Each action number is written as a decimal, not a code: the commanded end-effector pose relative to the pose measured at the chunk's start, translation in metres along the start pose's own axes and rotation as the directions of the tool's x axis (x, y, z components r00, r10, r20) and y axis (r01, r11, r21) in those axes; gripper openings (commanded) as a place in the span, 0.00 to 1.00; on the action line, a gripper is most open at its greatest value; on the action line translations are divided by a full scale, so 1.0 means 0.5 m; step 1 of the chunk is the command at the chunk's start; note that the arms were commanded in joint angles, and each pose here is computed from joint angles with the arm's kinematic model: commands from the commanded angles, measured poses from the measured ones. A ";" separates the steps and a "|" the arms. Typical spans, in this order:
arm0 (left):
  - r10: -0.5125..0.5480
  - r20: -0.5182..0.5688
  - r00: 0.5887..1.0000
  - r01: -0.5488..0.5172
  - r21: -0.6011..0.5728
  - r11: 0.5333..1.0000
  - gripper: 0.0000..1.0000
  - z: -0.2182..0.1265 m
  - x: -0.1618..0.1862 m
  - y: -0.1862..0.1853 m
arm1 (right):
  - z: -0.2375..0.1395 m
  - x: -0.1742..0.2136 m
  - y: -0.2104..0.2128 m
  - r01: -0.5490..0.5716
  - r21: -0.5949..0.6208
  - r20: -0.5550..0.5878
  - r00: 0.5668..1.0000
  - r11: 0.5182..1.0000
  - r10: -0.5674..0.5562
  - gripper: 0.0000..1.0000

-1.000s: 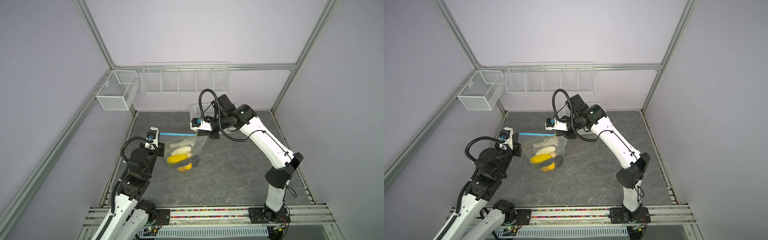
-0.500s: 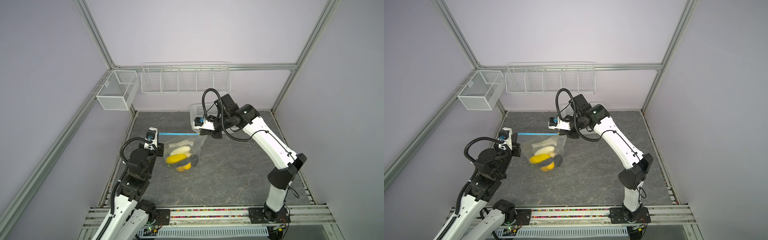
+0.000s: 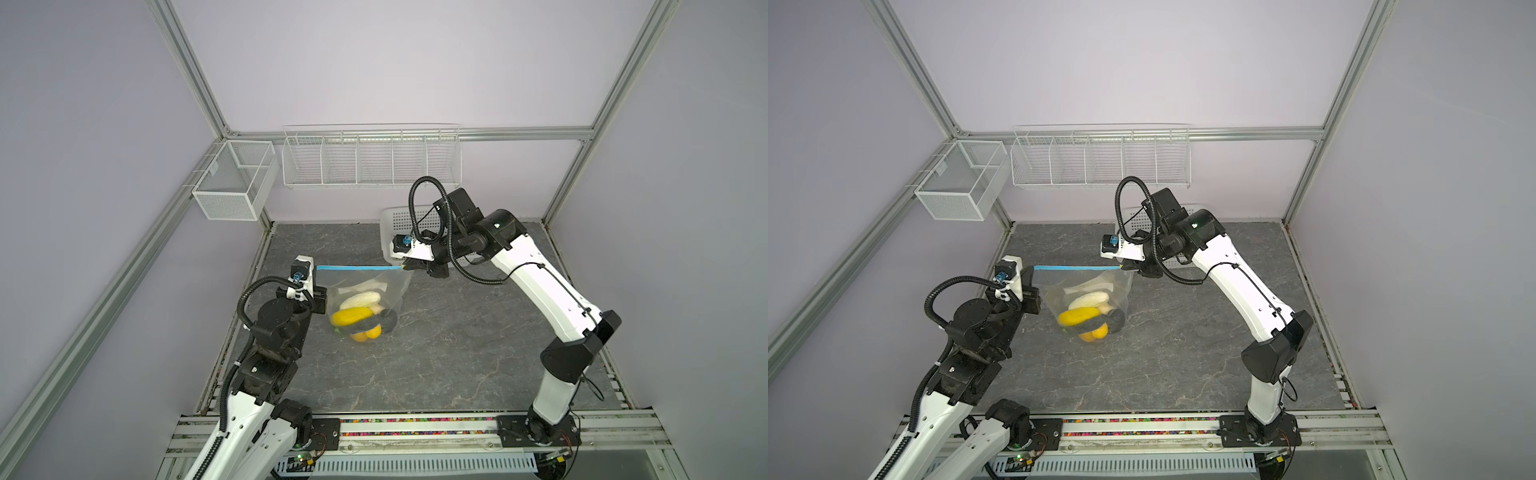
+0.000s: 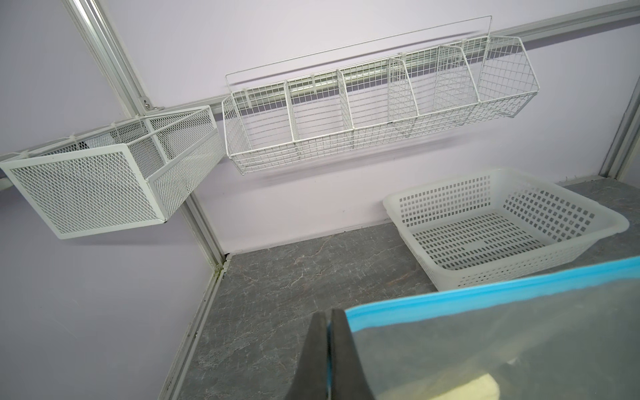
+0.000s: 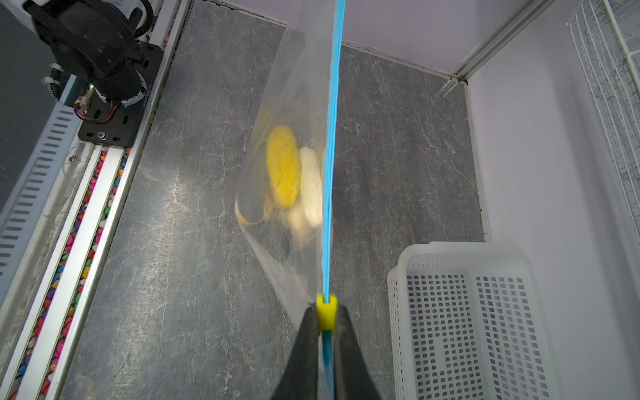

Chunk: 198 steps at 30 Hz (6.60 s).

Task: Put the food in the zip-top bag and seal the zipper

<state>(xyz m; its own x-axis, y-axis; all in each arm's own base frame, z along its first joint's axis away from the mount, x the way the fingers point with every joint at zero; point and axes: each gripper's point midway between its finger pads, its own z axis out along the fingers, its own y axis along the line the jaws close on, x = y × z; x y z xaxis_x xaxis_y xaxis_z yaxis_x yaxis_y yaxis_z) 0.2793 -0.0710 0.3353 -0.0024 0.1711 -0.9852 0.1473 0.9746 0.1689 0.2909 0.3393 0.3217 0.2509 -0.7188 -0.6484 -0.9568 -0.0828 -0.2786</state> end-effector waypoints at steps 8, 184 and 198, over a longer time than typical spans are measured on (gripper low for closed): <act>0.000 0.083 0.997 -0.012 0.144 0.989 0.00 -0.014 -0.049 -0.042 | -0.024 -0.010 0.021 -0.006 -0.016 0.020 1.000 1.000 0.006 0.11; -0.543 -0.686 0.484 0.816 0.130 0.563 0.68 0.061 0.296 -0.309 | 0.139 0.655 0.143 -0.905 0.297 0.187 -0.258 -0.305 0.948 0.06; -0.340 -0.776 0.532 0.771 0.278 0.573 0.24 0.030 0.252 -0.386 | 0.134 0.622 0.121 -0.926 0.229 0.193 -0.259 -0.301 0.946 0.06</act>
<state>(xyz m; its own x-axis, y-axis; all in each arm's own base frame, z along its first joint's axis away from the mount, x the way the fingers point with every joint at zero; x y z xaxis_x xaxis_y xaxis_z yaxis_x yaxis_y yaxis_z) 0.2671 -0.2383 0.1560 -0.8489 -0.1711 -0.5000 0.2853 0.6480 -0.7062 0.3174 0.1526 0.0481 -0.9444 0.2405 -0.2244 0.1032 0.8644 0.4922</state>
